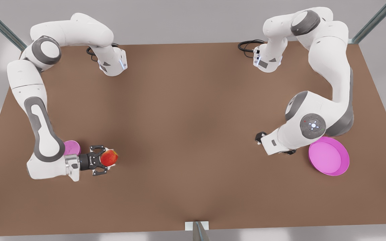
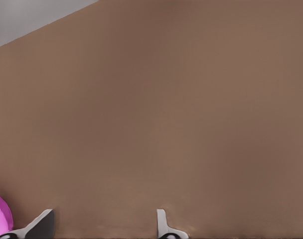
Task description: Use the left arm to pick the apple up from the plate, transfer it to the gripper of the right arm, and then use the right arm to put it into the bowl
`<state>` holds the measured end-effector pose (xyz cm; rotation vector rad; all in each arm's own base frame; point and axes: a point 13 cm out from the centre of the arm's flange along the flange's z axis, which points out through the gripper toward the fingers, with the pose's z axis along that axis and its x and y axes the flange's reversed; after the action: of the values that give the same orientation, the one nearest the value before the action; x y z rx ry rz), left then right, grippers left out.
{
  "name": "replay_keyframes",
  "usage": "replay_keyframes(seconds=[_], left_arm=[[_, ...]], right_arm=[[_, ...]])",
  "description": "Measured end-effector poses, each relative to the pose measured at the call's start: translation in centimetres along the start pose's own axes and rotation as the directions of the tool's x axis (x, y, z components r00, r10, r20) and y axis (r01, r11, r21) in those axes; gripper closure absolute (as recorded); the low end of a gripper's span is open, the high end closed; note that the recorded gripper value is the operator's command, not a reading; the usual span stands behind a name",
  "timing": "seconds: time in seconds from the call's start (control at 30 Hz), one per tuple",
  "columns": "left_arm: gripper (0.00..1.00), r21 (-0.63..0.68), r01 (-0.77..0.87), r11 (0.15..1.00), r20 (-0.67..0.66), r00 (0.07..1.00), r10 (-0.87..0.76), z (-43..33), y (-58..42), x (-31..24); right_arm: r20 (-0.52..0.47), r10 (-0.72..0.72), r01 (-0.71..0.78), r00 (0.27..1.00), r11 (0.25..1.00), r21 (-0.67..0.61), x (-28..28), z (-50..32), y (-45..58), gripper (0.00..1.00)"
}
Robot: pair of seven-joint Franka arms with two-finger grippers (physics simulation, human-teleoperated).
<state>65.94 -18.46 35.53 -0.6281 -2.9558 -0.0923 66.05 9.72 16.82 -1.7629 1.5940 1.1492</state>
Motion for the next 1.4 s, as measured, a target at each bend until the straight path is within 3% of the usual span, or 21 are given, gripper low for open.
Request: replay_keyframes(seconds=[0.03,0.1,0.2,0.3,0.43,0.57,0.77,0.87,1.27,1.3,1.33,1.4], left_arm=[[0.00,-0.124,0.056,0.991,-0.092,0.993,-0.067,1.2,2.3,5.6],[0.00,-0.120,0.158,0.980,-0.113,0.979,-0.172,0.3,6.0,10.4],[0.00,-0.058,0.194,0.979,-0.094,0.975,-0.199,-2.6,7.5,9.1],[0.00,-0.031,0.176,0.984,-0.214,0.960,-0.178,4.3,8.2,6.7],[0.00,-0.047,0.121,0.992,-0.207,0.970,-0.128,4.4,6.4,5.1],[0.00,-0.038,0.093,0.995,-0.054,0.994,-0.095,-5.2,4.9,4.2],[0.00,0.039,0.120,0.992,-0.081,0.990,-0.116,-5.3,6.7,5.9],[0.00,0.047,0.122,0.991,-0.119,0.986,-0.116,-3.0,5.3,11.9],[0.00,0.051,0.123,0.991,0.052,0.991,-0.126,-4.0,5.5,9.0],[0.00,0.051,0.123,0.991,0.056,0.990,-0.126,-4.0,5.5,8.9],[0.00,0.051,0.123,0.991,0.060,0.990,-0.126,-4.0,5.6,8.8],[0.00,0.051,0.122,0.991,0.066,0.990,-0.125,-4.1,5.5,8.6]], right_arm=[[-0.031,0.000,-0.001,1.000,1.000,-0.009,1.2,-1.5,0.8,0.35],[-0.082,0.007,-0.010,0.997,0.999,-0.031,3.6,-4.2,2.7,0.35],[-0.152,0.027,-0.035,0.988,0.998,-0.053,7.6,-8.5,5.5,0.35],[-0.239,0.022,-0.039,0.971,0.997,-0.070,9.7,-12.2,7.0,0.35],[-0.353,0.019,-0.060,0.935,0.993,-0.105,13.1,-15.0,8.8,0.35],[-0.467,-0.001,-0.067,0.884,0.989,-0.130,15.7,-16.6,9.7,0.34],[-0.652,-0.104,-0.030,0.751,0.981,-0.191,14.0,-16.8,10.6,0.34],[-0.702,-0.118,-0.013,0.702,0.984,-0.179,14.1,-17.1,10.8,0.34],[-0.771,-0.107,0.057,0.628,0.994,-0.092,19.6,-16.0,10.5,0.34],[-0.773,-0.107,0.065,0.626,0.994,-0.084,19.8,-16.0,10.2,0.32],[-0.775,-0.106,0.074,0.622,0.994,-0.076,19.8,-16.1,10.0,0.00],[-0.780,-0.104,0.090,0.617,0.994,-0.061,19.8,-16.4,9.5,0.00]])
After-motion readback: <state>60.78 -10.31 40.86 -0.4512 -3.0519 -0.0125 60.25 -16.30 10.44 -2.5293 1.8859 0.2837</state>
